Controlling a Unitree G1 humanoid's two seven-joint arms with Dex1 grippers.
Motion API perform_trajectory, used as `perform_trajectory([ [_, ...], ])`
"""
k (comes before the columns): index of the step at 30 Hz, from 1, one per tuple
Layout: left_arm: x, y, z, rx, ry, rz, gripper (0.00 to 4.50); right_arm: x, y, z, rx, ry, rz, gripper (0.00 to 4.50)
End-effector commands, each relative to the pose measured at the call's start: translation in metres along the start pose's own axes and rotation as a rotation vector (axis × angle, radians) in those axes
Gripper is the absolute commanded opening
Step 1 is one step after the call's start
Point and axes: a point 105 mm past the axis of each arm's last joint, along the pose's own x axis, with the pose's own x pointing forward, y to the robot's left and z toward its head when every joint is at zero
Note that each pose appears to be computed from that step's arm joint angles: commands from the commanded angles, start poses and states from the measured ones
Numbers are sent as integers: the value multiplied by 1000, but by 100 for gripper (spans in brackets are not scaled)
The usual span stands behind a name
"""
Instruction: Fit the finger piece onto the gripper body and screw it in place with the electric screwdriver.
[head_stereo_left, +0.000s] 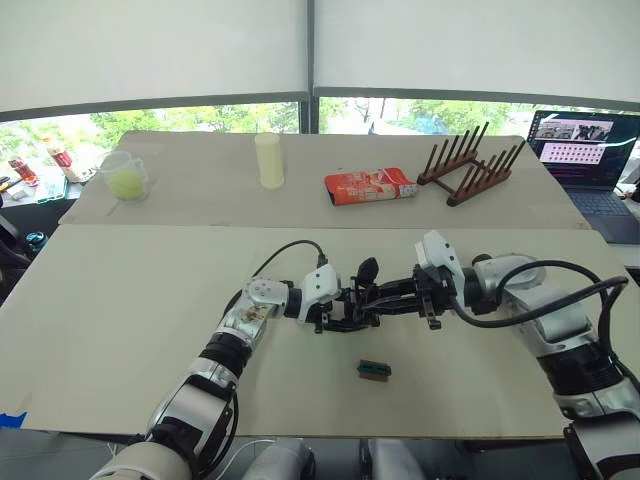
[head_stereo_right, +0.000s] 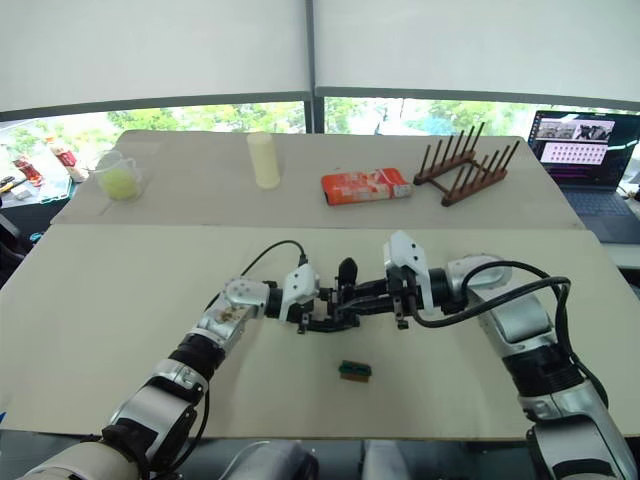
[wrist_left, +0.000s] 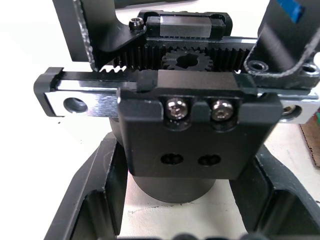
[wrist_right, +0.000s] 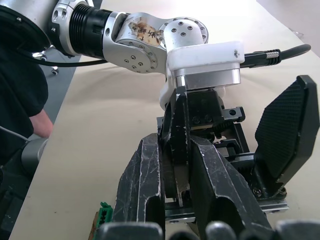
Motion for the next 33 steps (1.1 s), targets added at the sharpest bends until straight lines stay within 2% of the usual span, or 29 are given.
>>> perform_trajectory([
  [1, -13, 14, 18, 43, -53, 69, 231, 0, 13, -78, 250, 260, 16, 31],
  [6, -14, 12, 16, 39, -49, 69, 231, 0, 11, -74, 228, 245, 18, 31],
  [13, -14, 11, 14, 32, -42, 64, 231, -2, 4, -49, 100, 170, -6, 31],
  [15, -12, 11, 13, 31, -42, 59, 231, -5, -4, -24, 22, 95, -64, 135],
  [19, -9, 9, 13, 29, -45, 48, 231, -25, -2, 11, -101, 49, -129, 273],
  [26, -6, 4, 6, 10, -41, 37, 231, -53, 19, 16, -108, 102, -171, 274],
  [29, -5, 6, -1, -9, -2, 54, 231, -64, 22, 17, -101, 124, -218, 274],
  [31, -8, 6, -7, -22, 29, 50, 334, -74, 22, 18, -61, 146, -264, 274],
  [32, -13, 6, -9, -24, 41, 45, 367, -81, 22, 18, -40, 171, -286, 274],
  [33, -21, 7, -11, -27, 52, 45, 413, -91, 21, 17, -10, 212, -320, 299],
])
